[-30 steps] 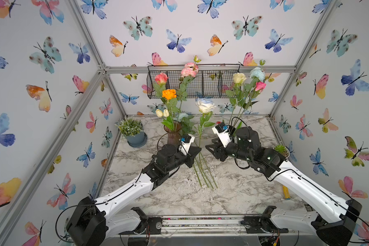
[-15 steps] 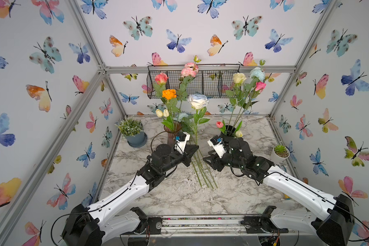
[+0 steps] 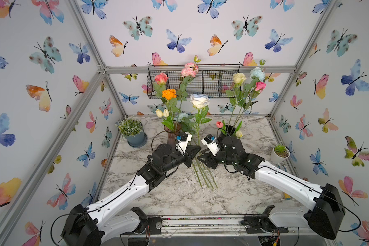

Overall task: Pick out blue flowers from the vase
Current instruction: Place the flower at the center of the board.

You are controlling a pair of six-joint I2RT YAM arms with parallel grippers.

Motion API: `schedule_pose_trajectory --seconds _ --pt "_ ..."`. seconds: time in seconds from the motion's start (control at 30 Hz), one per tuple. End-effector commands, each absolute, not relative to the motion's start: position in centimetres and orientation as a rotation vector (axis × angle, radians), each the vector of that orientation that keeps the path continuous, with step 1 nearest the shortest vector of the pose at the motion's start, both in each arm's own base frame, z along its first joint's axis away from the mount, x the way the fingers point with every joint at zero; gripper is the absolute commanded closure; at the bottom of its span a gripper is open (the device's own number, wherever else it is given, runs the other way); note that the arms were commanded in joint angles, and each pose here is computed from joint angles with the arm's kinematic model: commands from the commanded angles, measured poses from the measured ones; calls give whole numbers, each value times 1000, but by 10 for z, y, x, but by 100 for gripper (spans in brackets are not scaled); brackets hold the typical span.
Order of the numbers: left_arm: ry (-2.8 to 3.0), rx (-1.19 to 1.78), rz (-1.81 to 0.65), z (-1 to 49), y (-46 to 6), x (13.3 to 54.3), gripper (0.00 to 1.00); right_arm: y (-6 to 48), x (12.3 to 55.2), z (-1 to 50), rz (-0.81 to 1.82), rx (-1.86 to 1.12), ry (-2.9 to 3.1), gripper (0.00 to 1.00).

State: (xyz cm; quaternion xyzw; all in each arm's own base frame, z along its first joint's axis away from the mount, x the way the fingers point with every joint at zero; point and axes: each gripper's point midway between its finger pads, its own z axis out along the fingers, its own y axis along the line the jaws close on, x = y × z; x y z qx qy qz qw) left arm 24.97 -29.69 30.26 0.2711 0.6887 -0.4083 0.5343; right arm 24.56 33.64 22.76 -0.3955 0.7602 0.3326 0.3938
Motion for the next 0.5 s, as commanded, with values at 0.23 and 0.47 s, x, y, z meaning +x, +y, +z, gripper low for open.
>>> schedule_pose_trajectory --seconds 0.23,0.47 --pt "1622 623 -959 308 -295 249 100 344 250 245 828 -985 1877 98" --pt "1644 576 -915 302 -285 253 63 332 250 239 779 -946 1926 98"
